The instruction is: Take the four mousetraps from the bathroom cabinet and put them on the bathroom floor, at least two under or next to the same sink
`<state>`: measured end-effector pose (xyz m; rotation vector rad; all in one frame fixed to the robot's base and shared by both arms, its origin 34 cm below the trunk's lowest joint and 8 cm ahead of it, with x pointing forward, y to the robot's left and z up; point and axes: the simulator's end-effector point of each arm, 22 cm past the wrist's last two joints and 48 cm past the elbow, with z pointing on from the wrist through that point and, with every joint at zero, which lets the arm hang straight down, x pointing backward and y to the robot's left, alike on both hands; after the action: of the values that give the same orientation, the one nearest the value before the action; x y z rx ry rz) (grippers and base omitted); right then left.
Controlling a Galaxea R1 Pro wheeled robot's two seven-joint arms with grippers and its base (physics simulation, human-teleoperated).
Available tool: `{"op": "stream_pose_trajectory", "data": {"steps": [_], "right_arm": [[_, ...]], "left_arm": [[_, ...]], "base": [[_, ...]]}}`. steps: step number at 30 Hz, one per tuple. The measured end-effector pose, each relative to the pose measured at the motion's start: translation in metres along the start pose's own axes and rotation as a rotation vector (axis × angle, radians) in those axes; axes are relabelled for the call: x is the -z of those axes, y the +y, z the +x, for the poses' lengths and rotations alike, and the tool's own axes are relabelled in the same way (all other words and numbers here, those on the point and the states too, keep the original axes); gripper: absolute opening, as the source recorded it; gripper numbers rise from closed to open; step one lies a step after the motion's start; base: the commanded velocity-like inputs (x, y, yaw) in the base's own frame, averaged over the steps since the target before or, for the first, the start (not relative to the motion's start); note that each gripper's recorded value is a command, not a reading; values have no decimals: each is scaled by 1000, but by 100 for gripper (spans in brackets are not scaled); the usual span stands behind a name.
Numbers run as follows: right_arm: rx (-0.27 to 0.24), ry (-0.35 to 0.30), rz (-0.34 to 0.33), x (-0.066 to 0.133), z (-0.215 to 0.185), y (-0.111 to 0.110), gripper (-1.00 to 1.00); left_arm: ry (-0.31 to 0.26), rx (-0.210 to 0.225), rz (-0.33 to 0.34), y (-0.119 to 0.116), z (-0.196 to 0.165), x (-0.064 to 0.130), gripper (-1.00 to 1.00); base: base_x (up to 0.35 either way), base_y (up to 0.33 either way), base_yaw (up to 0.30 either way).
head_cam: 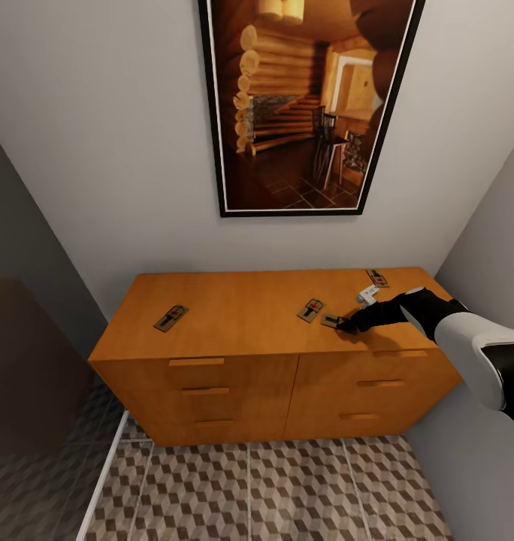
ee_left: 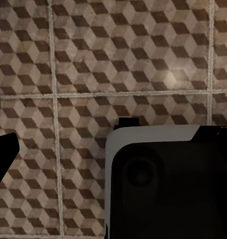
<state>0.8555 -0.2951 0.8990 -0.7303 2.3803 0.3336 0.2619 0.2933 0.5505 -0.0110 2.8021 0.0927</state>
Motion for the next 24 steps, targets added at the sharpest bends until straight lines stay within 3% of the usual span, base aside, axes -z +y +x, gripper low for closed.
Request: {"op": "stream_pose_trajectory", "data": {"steps": [24], "right_arm": [[1, 0, 0, 0, 0, 0, 100]], "left_arm": [[0, 1, 0, 0, 0, 0, 100]], "base": [[0, 0, 0]]}}
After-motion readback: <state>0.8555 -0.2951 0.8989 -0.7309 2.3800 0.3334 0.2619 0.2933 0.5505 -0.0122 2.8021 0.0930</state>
